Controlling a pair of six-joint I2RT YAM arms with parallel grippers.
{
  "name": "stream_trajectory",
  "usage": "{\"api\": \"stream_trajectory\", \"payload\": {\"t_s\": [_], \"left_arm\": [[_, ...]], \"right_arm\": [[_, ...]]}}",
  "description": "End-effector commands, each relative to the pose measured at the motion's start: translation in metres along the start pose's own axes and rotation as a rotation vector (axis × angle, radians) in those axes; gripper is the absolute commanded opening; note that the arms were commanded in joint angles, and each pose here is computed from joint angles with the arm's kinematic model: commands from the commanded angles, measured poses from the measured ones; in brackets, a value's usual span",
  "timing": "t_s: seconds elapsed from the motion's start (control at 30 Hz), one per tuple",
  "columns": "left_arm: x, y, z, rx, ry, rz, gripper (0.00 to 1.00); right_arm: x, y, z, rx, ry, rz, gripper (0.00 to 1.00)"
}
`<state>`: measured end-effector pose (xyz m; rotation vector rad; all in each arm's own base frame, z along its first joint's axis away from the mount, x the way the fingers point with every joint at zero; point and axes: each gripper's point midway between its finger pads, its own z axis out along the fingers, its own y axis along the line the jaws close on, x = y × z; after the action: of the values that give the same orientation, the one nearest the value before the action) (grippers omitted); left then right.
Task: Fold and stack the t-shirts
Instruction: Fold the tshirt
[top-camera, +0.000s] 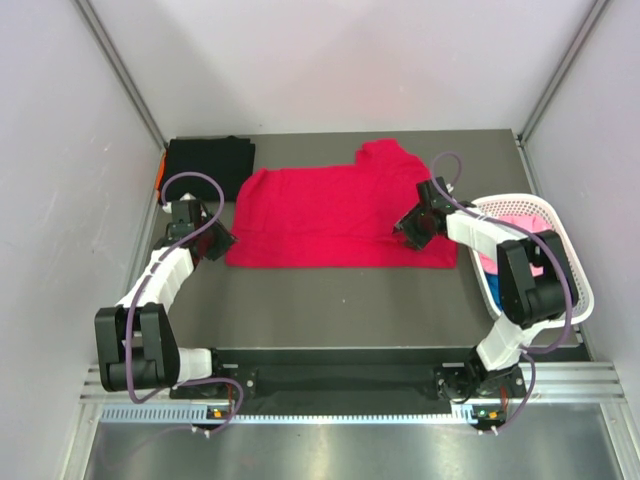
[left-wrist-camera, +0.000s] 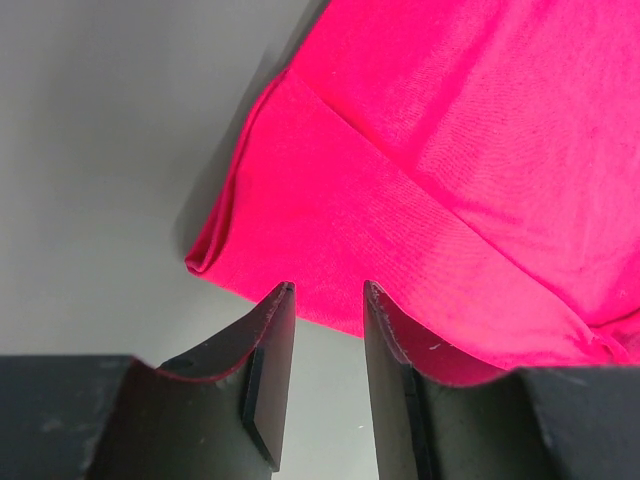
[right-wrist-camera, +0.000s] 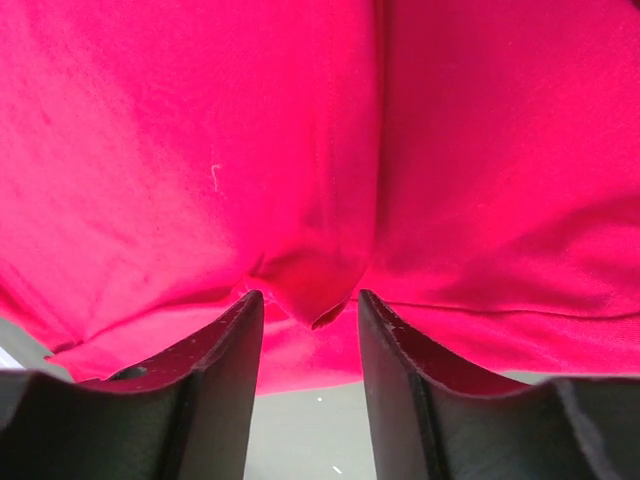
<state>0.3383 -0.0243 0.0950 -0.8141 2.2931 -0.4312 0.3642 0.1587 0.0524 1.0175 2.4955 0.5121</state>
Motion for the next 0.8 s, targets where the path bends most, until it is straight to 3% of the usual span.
{"api": "stream_trajectory", "payload": {"t_s": [0.0, 0.2, 0.27, 0.47, 0.77], "left_arm": [[-0.015, -0.008, -0.002, 0.016, -0.046, 0.002, 0.38], [-0.016, -0.01, -0.002, 0.02, -0.041, -0.014, 0.37], [-0.017, -0.012, -0.003, 0.027, -0.047, -0.013, 0.37], [-0.012, -0.014, -0.004, 0.049, -0.037, -0.019, 0.37], [-0.006, -0.014, 0.0, 0.055, -0.01, -0.04, 0.37]], "right_arm": [[-0.004, 0.012, 0.004, -0.019, -0.028, 0.016, 0.42], [-0.002, 0.01, 0.011, -0.011, -0.021, 0.004, 0.26], [-0.007, 0.011, 0.011, -0.014, -0.048, -0.006, 0.16], [-0.019, 0.042, 0.01, -0.085, -0.1, -0.111, 0.0], [0.002, 0.087, 0.023, -0.189, -0.102, -0.349, 0.01]]}}
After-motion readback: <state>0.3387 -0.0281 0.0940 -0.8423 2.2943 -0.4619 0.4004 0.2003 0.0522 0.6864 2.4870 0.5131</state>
